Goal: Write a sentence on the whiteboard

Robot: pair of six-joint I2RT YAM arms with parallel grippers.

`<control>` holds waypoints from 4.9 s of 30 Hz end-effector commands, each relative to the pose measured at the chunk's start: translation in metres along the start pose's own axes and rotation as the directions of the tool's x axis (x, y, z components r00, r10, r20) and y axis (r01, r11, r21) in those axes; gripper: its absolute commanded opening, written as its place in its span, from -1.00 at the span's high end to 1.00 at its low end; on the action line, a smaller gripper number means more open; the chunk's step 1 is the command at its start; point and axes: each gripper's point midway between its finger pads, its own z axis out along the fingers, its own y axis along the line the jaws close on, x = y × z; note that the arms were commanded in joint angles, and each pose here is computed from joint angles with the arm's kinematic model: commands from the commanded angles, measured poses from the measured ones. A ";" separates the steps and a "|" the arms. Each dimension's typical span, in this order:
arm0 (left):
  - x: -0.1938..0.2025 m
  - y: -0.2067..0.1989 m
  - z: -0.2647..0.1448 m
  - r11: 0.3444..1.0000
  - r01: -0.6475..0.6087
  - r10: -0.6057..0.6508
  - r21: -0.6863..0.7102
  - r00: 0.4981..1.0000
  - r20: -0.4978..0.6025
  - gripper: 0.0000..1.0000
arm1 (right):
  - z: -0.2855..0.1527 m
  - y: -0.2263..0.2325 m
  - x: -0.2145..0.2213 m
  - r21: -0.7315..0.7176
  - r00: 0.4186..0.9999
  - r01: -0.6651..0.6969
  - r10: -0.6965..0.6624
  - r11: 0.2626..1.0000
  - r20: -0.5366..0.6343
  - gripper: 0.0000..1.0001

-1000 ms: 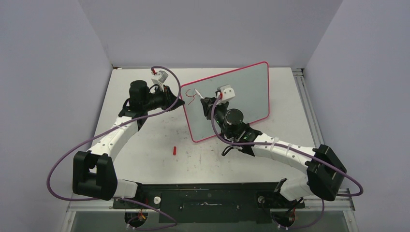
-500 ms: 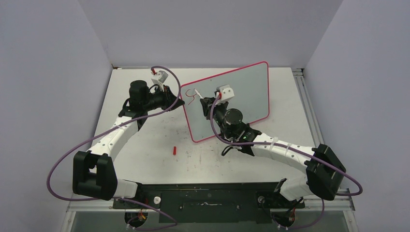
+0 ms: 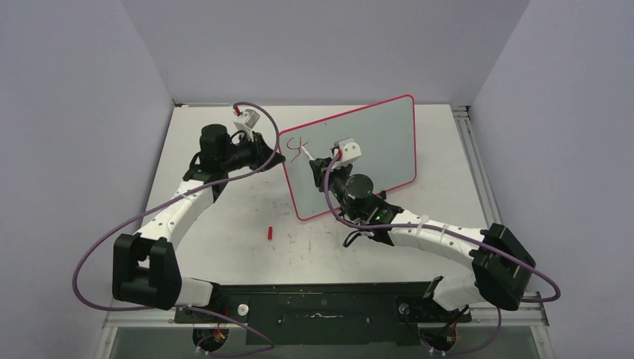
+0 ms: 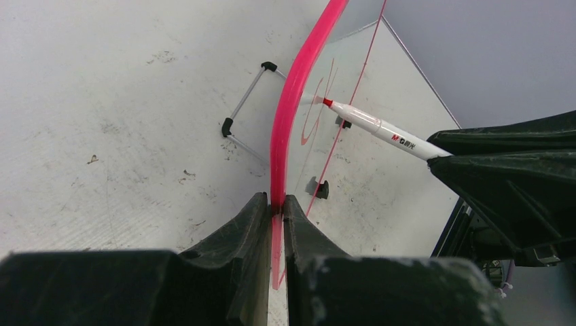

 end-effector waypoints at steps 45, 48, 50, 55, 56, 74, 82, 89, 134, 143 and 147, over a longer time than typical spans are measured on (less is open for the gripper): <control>-0.016 -0.019 -0.007 0.997 -0.055 0.053 0.052 0.998 0.044 1.00 | -0.013 -0.011 -0.004 0.079 1.000 0.010 -0.010 0.997 0.005 0.89; -0.017 -0.019 -0.008 0.997 -0.060 0.058 0.051 0.997 0.048 1.00 | -0.013 -0.011 -0.004 0.081 1.000 0.016 -0.016 0.997 0.003 0.89; -0.016 -0.019 -0.007 0.997 -0.059 0.057 0.049 0.997 0.045 1.00 | -0.013 -0.011 -0.005 0.080 1.000 0.018 -0.018 0.997 0.002 0.89; -0.015 -0.018 -0.006 0.997 -0.056 0.054 0.048 0.998 0.042 1.00 | -0.014 -0.010 -0.010 0.075 1.000 0.021 -0.022 0.997 0.009 0.89; -0.015 -0.018 -0.007 0.997 -0.057 0.055 0.045 0.998 0.042 1.00 | -0.014 -0.009 -0.012 0.070 1.000 0.021 -0.022 0.997 0.013 0.89; -0.016 -0.018 -0.008 0.997 -0.062 0.060 0.040 0.997 0.042 1.00 | -0.029 -0.015 -0.061 -0.034 0.995 -0.045 0.048 0.998 0.087 0.89; -0.015 -0.016 -0.008 0.997 -0.061 0.060 0.035 0.998 0.036 1.00 | -0.019 -0.018 -0.052 -0.043 0.997 -0.040 0.043 0.998 0.067 0.89; -0.015 -0.017 -0.007 0.997 -0.061 0.060 0.036 0.998 0.036 1.00 | -0.013 -0.018 -0.043 -0.038 0.998 -0.036 0.038 0.999 0.052 0.89; -0.016 -0.019 -0.008 0.997 -0.064 0.062 0.045 0.997 0.039 1.00 | -0.017 -0.036 -0.007 0.051 0.999 -0.029 0.030 0.998 -0.020 0.89; -0.016 -0.019 -0.008 0.997 -0.065 0.063 0.046 0.997 0.039 1.00 | -0.024 -0.036 0.003 0.054 0.999 -0.033 0.035 0.998 -0.042 0.89; -0.016 -0.019 -0.007 0.997 -0.064 0.062 0.044 0.997 0.039 1.00 | -0.024 -0.034 0.002 0.048 0.999 -0.033 0.035 0.998 -0.041 0.89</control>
